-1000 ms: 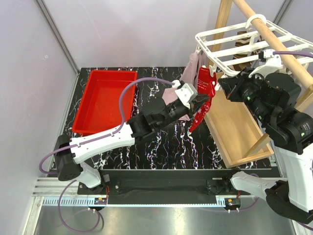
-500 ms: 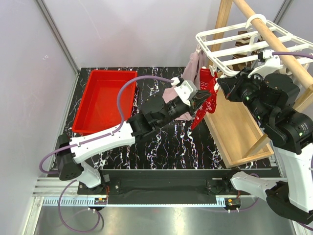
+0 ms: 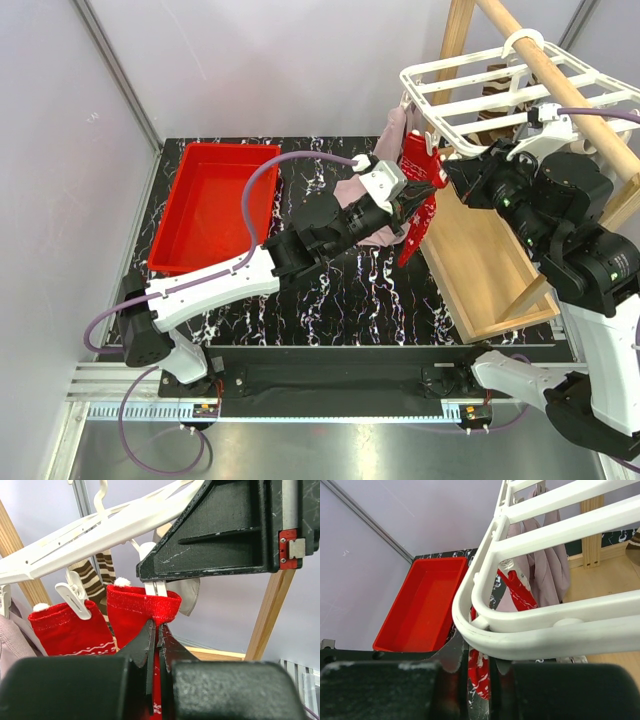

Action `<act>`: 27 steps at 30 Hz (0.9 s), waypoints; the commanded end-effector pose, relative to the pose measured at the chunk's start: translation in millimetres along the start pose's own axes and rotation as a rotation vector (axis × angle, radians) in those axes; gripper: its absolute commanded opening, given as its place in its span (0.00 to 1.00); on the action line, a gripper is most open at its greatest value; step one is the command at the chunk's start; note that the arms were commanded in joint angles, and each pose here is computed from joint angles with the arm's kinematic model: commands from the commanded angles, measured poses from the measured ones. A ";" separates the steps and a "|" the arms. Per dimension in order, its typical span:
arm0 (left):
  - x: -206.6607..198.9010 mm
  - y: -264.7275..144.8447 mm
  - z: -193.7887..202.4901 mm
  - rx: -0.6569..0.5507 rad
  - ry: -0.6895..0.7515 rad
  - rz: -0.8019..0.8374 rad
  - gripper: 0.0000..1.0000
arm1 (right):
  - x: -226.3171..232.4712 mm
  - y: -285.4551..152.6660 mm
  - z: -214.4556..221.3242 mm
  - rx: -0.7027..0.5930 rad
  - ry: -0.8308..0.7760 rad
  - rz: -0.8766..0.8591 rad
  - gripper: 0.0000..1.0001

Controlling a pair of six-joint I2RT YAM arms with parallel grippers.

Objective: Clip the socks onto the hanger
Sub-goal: Clamp the sock onto the hanger, then reset both arms

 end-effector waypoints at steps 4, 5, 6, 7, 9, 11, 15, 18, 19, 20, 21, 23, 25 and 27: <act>8.9 3.2 -40.5 -0.117 -0.032 -0.045 0.03 | 7.8 0.4 21.3 0.113 0.001 -0.072 0.34; 8.8 3.2 -40.1 -0.117 -0.033 -0.044 0.07 | 7.5 -1.1 19.8 0.106 0.003 -0.073 0.37; 8.9 2.8 -40.5 -0.117 -0.033 -0.044 0.10 | 7.4 -2.2 19.1 0.102 0.003 -0.072 0.39; 8.2 3.2 -40.3 -0.116 -0.037 -0.041 0.16 | 7.2 -2.9 19.1 0.102 0.001 -0.072 0.41; 7.9 3.2 -39.9 -0.116 -0.042 -0.041 0.25 | 6.0 -4.1 18.0 0.095 0.000 -0.068 0.47; 7.5 3.2 -40.1 -0.115 -0.046 -0.039 0.42 | 5.4 -5.0 18.5 0.098 -0.004 -0.065 0.50; 7.6 -1.2 -40.3 -0.100 -0.046 -0.034 0.64 | 5.3 -11.7 15.9 0.094 -0.009 -0.070 0.58; 12.0 -8.3 -40.8 -0.081 -0.055 -0.054 0.70 | 1.5 -18.0 15.9 0.100 -0.032 -0.059 0.71; 13.5 -10.8 -37.2 -0.056 -0.070 -0.056 0.71 | 1.5 -20.2 16.0 0.103 -0.040 -0.065 0.81; 15.0 -12.6 -35.8 -0.042 -0.092 -0.058 0.71 | 0.7 -22.8 16.8 0.110 -0.057 -0.071 0.85; 14.7 -17.6 -36.7 -0.026 -0.128 -0.044 0.72 | -2.4 -25.9 21.6 0.130 -0.068 -0.068 0.90; 20.0 -25.8 -29.6 0.004 -0.159 -0.038 0.73 | -2.0 -29.6 30.8 0.175 -0.113 -0.112 1.00; 26.8 -39.8 -30.9 0.013 -0.208 -0.035 0.76 | -6.7 -33.5 43.0 0.218 -0.149 -0.133 1.00; 25.0 -53.9 -10.0 0.061 -0.247 -0.026 0.77 | -9.6 -41.8 56.4 0.257 -0.161 -0.177 1.00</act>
Point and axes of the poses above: each gripper's point midway between its finger pads, its own y axis out along the fingers, its own x axis along the line the jaws close on, z = x × y, the point moved 4 cm from there along -y, back along the fingers, and after that the axes turned 10 degrees about y, right-handed, at the moved point
